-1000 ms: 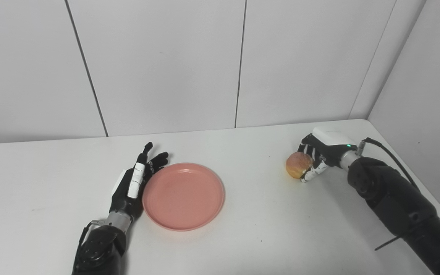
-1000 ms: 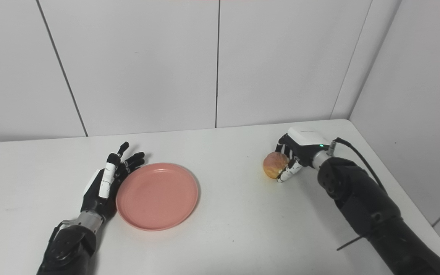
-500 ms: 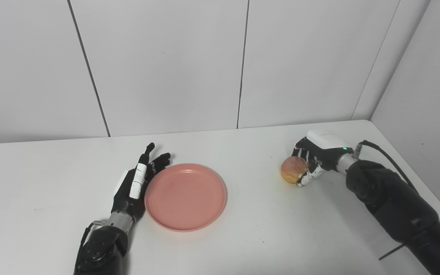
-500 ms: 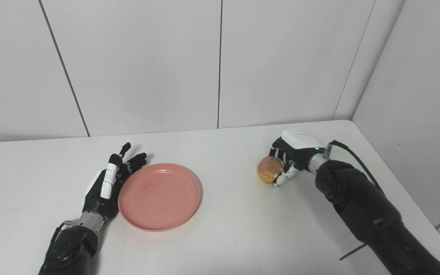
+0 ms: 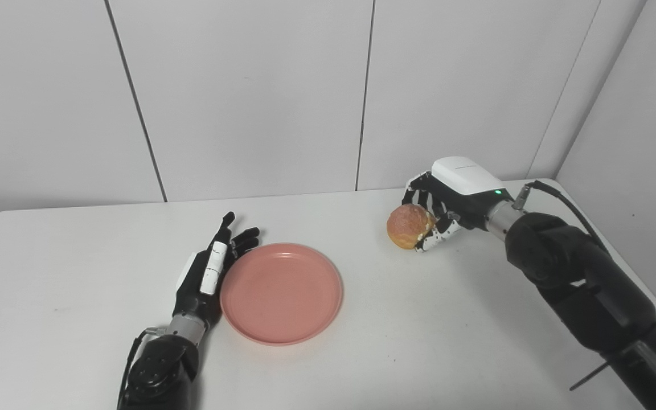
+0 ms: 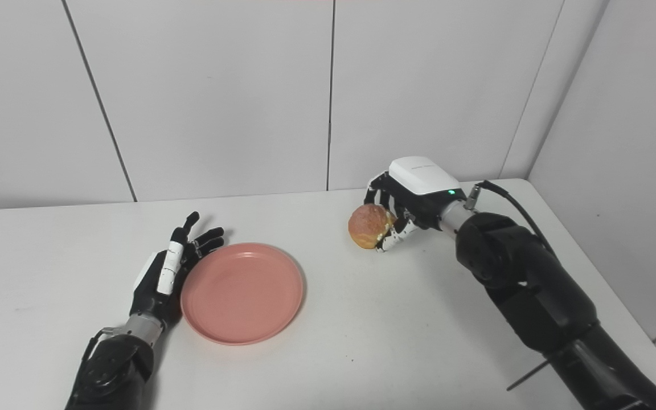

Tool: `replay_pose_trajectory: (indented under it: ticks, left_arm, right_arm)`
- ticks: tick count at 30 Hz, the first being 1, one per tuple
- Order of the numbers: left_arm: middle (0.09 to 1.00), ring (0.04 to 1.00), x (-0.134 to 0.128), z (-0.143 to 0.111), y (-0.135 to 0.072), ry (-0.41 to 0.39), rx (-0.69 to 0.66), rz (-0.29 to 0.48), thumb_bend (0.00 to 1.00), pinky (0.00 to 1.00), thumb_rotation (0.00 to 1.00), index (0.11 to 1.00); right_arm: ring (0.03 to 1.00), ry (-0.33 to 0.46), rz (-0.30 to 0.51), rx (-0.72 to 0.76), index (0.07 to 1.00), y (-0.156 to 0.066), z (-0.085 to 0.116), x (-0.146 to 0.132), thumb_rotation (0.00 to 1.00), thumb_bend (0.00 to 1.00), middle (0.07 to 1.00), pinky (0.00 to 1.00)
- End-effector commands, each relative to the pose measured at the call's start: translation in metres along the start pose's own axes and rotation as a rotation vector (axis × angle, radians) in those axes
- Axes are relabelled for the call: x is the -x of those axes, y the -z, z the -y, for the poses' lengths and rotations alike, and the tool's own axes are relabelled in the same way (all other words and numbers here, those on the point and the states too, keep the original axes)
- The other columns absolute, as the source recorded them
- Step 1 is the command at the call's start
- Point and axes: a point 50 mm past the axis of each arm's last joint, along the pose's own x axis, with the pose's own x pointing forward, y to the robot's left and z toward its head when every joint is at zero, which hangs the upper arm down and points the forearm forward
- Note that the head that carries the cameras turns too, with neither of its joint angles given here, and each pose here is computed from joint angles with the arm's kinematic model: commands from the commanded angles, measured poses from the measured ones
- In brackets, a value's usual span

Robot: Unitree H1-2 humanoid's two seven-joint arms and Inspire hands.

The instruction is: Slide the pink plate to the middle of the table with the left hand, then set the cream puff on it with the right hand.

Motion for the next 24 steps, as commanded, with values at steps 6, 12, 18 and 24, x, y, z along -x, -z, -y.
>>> replay_pose_trajectory:
  ticks: [6, 12, 18, 24]
  left_arm:
    - [0.803, 0.823, 0.004, 0.017, 0.02, -0.006, 0.009, -0.078, 0.94, 0.82, 0.9, 0.99]
    - [0.803, 0.819, 0.003, 0.025, 0.022, -0.001, 0.0, -0.07, 0.94, 0.8, 0.9, 1.0]
    - [0.808, 0.824, 0.003, 0.031, 0.023, 0.005, -0.003, -0.073, 0.93, 0.81, 0.9, 0.998]
    - [0.796, 0.819, 0.002, 0.036, 0.025, 0.017, -0.005, -0.081, 0.93, 0.82, 0.91, 1.0]
  right_arm:
    - [0.353, 0.112, 0.183, 0.031, 0.518, -0.035, 0.023, -0.008, 0.0, 0.52, 0.429, 0.28]
    - [0.337, 0.114, 0.25, 0.013, 0.518, -0.054, 0.014, -0.009, 0.0, 0.52, 0.424, 0.27]
    - [0.41, 0.092, 0.296, 0.001, 0.516, -0.074, 0.003, -0.01, 0.0, 0.52, 0.445, 0.35]
    - [0.383, 0.069, 0.328, -0.026, 0.519, -0.089, -0.005, -0.018, 0.0, 0.52, 0.437, 0.31]
